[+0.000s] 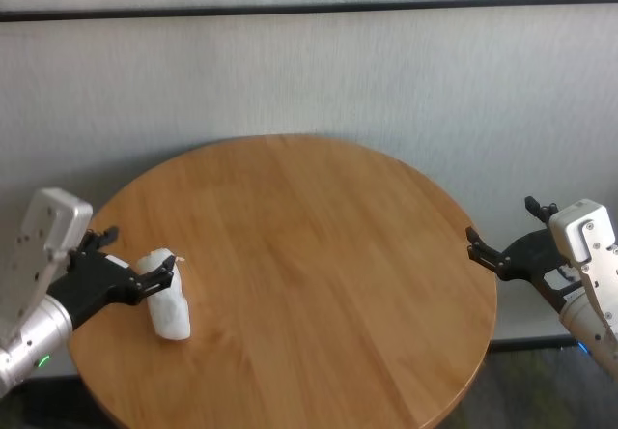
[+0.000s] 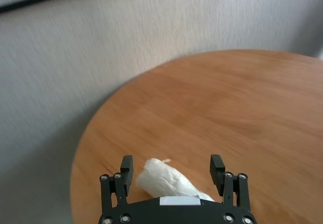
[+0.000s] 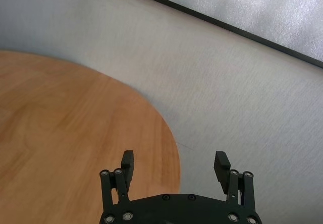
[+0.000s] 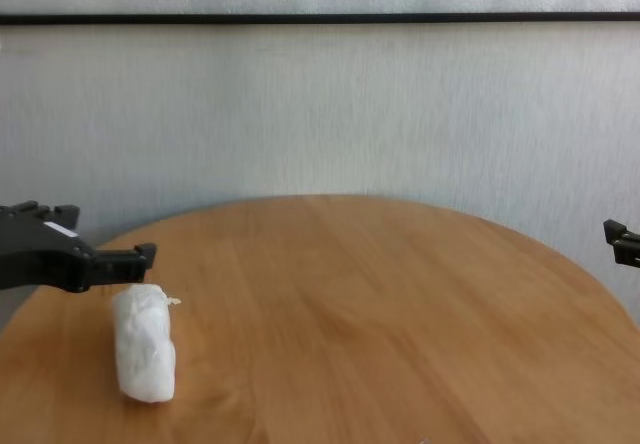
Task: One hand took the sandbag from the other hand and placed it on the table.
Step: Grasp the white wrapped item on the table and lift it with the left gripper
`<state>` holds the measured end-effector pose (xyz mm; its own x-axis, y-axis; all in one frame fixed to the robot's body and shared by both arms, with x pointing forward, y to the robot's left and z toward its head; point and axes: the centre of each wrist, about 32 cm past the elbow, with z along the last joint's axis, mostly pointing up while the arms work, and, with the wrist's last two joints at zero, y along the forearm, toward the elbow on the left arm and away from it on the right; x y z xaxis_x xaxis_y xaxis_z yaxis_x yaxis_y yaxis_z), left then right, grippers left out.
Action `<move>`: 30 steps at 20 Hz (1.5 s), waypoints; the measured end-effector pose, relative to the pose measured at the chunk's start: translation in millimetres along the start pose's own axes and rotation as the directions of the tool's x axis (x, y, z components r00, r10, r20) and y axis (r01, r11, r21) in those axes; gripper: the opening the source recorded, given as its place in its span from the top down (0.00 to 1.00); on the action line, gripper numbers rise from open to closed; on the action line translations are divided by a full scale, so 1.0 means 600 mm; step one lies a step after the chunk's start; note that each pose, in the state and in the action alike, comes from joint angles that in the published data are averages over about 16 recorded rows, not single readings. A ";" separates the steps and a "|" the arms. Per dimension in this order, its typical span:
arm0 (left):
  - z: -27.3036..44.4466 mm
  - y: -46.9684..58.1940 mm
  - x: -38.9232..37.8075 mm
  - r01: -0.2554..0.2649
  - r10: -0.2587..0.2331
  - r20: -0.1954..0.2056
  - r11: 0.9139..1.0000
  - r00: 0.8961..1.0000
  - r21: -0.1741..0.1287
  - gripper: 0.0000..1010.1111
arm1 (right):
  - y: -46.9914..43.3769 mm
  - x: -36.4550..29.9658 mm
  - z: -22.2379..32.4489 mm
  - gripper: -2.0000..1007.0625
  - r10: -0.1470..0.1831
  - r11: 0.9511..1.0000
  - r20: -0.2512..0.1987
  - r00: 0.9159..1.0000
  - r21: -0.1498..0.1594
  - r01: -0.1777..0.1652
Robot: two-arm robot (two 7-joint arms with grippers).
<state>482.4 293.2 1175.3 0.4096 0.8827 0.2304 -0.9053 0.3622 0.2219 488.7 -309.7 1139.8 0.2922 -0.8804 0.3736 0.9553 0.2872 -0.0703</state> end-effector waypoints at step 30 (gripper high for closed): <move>0.101 -0.098 -0.110 -0.129 0.231 -0.210 0.904 0.950 0.408 0.01 | 0.000 0.000 0.0000 0.01 0.000 1.000 0.000 1.000 0.000 0.000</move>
<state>515.3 195.2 1204.6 0.1568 0.9850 0.0715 -0.8254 0.0910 0.5571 488.7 -309.7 1139.8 0.2922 -0.8803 0.3736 0.9553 0.2872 -0.0704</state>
